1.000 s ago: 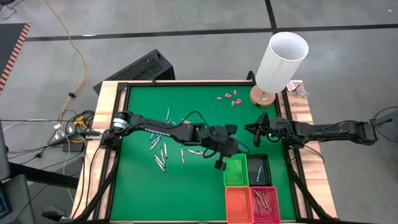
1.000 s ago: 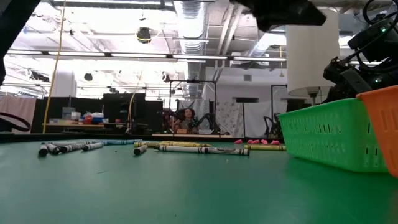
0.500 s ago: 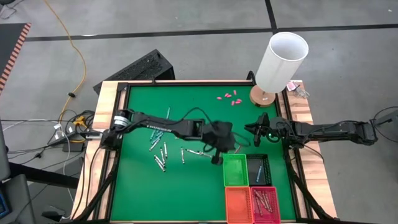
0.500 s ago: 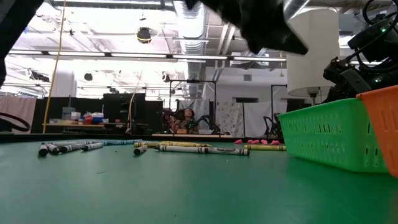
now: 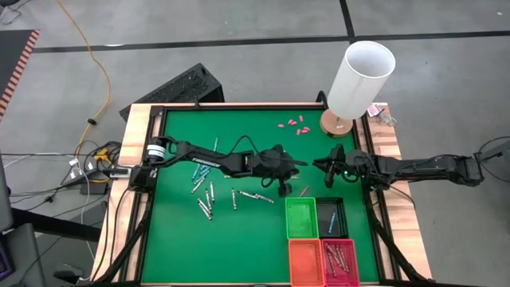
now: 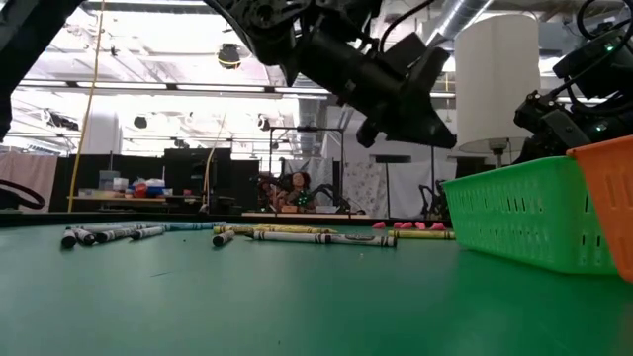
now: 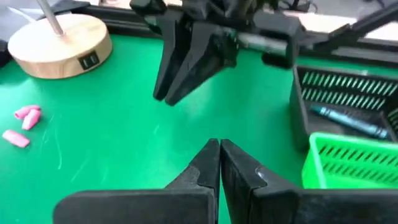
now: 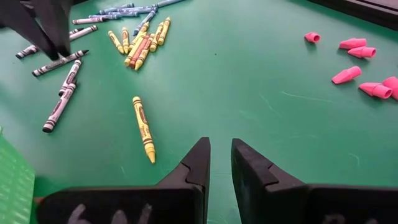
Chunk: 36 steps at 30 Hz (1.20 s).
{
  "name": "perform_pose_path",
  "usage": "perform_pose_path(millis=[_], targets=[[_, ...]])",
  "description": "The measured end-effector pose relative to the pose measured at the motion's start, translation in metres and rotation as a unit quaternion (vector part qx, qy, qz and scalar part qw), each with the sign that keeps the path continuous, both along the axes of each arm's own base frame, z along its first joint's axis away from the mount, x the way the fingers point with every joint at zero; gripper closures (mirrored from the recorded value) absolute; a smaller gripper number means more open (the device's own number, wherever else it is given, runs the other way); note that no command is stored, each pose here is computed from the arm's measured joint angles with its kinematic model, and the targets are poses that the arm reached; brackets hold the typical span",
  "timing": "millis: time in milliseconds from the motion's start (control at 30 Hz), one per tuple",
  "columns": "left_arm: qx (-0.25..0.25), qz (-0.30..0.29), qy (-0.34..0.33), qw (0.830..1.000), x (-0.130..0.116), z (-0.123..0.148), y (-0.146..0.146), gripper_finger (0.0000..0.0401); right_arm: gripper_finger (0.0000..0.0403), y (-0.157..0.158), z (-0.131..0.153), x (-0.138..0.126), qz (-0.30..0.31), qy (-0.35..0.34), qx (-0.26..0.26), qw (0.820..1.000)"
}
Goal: Sort crayons
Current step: Put the brown crayon into the red bin
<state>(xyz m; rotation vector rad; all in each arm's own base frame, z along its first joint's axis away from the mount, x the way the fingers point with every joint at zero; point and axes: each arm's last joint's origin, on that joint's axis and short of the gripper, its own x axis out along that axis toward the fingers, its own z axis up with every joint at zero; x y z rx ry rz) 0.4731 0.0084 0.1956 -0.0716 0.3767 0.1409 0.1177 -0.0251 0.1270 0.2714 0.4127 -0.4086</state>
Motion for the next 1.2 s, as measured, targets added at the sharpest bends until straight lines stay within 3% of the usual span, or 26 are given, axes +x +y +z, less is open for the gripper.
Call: perform_pose_path(millis=[100, 233, 367, 467, 600, 733, 867, 1200], targets=[[0.028, -0.034, 0.012, 0.999, -0.001, -0.004, -0.002, 0.0389, 0.0335, 0.0, 0.0, 0.0, 0.0, 0.001, -0.002, 1.0], [0.019, -0.076, -0.003, 0.997, 0.0, -0.001, -0.005, 0.0353, 0.0335, 0.0, 0.0, 0.0, -0.001, 0.0, -0.003, 1.0], [0.038, -0.085, -0.003, 0.996, 0.0, -0.001, -0.008, 0.0316, 0.0335, 0.0, 0.0, 0.0, 0.002, 0.003, -0.009, 1.0], [0.02, -0.097, -0.004, 0.995, 0.0, -0.001, -0.007, 0.0302, 0.0335, 0.0, 0.0, 0.0, 0.004, 0.005, -0.013, 1.0], [-0.006, -0.127, -0.007, 0.992, 0.0, -0.001, -0.009, 0.0306, 0.0335, 0.001, 0.0, 0.0, 0.013, 0.005, -0.011, 1.0], [-0.04, -0.12, -0.01, 0.992, -0.003, 0.01, -0.009, 0.0319, 0.0339, 0.004, -0.001, 0.001, 0.052, 0.009, -0.003, 0.999], [-0.056, -0.141, -0.023, 0.988, -0.012, 0.035, -0.007, 0.0332, 0.0343, 0.009, 0.003, 0.002, 0.088, 0.021, 0.007, 0.996], [-0.038, -0.135, -0.023, 0.99, -0.052, 0.104, -0.016, 0.0366, 0.0348, 0.013, 0.057, 0.007, 0.137, 0.064, -0.029, 0.988]])
